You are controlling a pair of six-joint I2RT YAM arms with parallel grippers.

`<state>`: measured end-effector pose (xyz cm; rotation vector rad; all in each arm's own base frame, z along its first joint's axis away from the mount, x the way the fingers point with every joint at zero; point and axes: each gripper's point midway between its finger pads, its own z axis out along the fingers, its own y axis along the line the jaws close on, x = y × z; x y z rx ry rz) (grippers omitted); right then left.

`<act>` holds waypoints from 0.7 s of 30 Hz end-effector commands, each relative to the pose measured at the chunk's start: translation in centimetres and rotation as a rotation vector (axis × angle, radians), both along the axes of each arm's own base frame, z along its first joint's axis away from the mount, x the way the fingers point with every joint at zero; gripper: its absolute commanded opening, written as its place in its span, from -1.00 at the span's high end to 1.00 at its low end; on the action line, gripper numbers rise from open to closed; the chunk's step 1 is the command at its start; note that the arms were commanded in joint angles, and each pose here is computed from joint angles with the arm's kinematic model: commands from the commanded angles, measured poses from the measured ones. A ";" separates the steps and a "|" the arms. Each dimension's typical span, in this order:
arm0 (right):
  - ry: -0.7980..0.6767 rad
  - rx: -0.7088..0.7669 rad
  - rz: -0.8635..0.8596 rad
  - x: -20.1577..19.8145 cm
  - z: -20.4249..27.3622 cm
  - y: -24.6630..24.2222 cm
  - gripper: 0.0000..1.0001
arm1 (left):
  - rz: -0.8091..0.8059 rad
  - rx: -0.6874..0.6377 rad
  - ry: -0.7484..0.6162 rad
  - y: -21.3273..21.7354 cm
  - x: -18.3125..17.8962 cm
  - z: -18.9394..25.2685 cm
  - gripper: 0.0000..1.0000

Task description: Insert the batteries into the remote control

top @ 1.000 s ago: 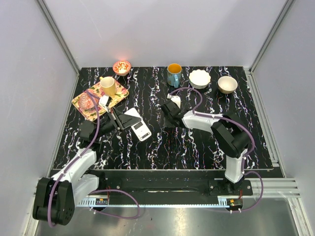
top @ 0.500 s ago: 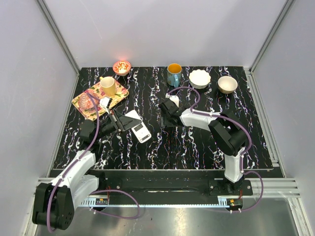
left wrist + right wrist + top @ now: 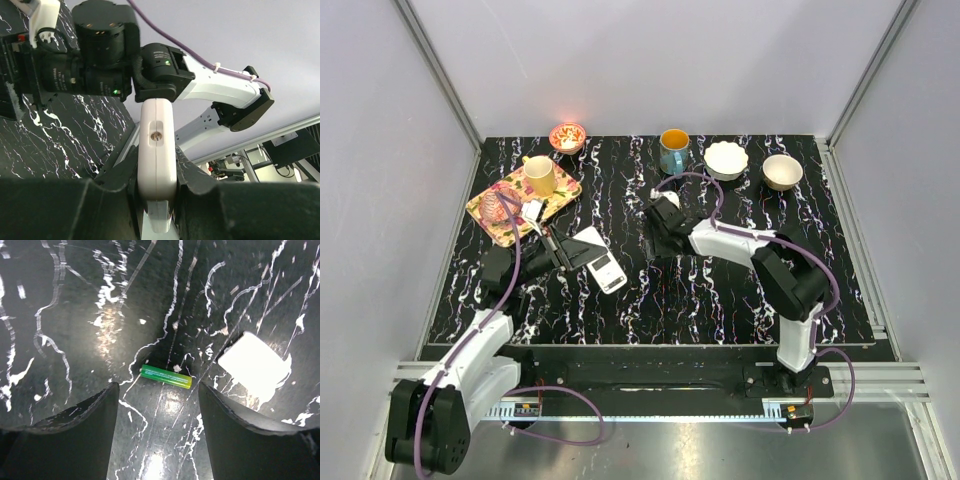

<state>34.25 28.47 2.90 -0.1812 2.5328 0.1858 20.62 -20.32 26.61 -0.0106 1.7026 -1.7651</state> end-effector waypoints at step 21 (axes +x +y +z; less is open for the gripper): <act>-0.208 -0.118 0.555 1.2 2.1 1.4 -0.21 | -0.062 0.006 -0.090 -0.3 -2.9 -0.7 1.00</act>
